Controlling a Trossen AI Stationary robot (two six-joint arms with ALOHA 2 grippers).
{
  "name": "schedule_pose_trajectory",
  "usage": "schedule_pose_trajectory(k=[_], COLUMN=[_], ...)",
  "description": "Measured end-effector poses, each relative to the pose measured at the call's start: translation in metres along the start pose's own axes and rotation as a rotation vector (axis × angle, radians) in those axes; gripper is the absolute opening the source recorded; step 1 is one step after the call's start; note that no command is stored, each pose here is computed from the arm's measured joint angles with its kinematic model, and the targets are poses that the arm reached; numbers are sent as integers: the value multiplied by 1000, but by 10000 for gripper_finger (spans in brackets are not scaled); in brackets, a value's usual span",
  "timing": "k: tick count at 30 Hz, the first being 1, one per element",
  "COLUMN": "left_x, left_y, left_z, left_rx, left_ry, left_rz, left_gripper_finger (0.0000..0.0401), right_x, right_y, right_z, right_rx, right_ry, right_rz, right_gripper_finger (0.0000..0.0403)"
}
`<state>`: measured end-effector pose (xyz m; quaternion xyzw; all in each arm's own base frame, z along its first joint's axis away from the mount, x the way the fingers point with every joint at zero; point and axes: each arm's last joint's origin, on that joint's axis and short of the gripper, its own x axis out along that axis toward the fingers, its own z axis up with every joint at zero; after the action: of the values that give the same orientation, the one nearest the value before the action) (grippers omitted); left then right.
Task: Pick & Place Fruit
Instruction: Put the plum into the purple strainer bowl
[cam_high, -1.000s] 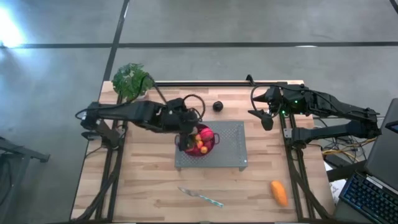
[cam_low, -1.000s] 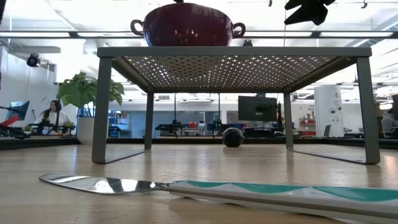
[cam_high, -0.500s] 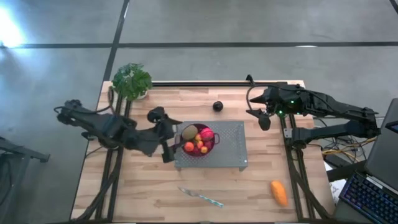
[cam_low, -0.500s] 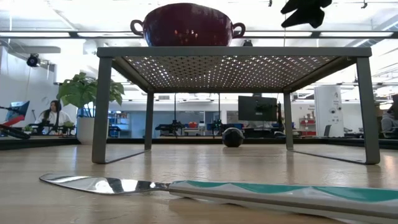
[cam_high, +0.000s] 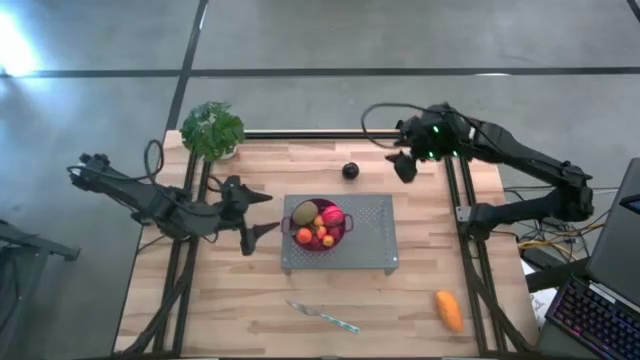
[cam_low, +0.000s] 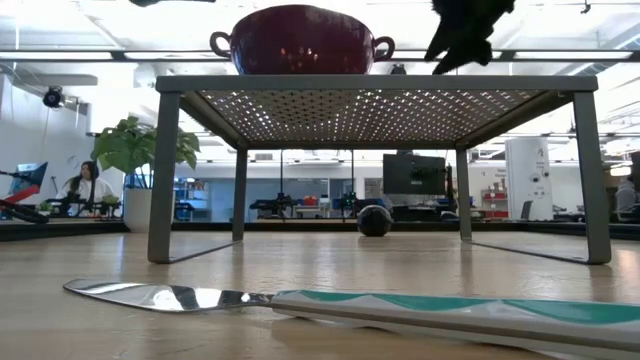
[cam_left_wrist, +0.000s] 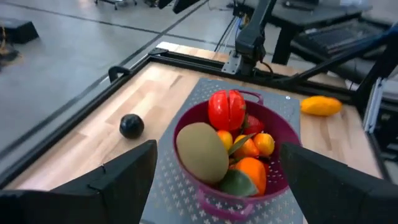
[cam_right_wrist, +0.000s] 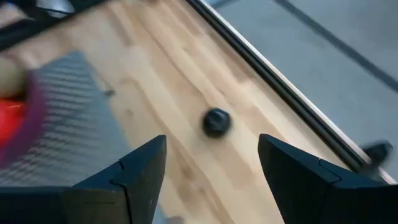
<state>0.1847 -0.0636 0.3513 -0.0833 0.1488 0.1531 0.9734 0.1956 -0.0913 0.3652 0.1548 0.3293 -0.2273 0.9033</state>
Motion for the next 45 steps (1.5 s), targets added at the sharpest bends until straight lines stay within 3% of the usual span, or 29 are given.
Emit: schedule_pose_trajectory(k=[5,9,16,27,41,45], left_x=[-13,-13,-10,-11,-11,-11], left_y=[13,16,16,15,13,13], left_z=[-11,-21,-38,-34,-30,-30], left_rx=[-53,-78,-60,-59,-61,-65], left_ry=[-35,-61,-44,-65,-104,-104], left_rz=[-27,-45,-58,-68,-81,-81], left_gripper_finger=[342,342,342,342,342,342], right_x=[28,59,108,156,203,210], right_y=[-24,-46,-64,-72,-53,-46], right_z=[17,23,23,20,6,4], right_rx=[85,159,186,163,99,61], right_ry=[120,224,332,364,415,408], right_rz=[-84,-35,-18,-44,-8,-68], right_gripper_finger=[237,238,285,368,344,339])
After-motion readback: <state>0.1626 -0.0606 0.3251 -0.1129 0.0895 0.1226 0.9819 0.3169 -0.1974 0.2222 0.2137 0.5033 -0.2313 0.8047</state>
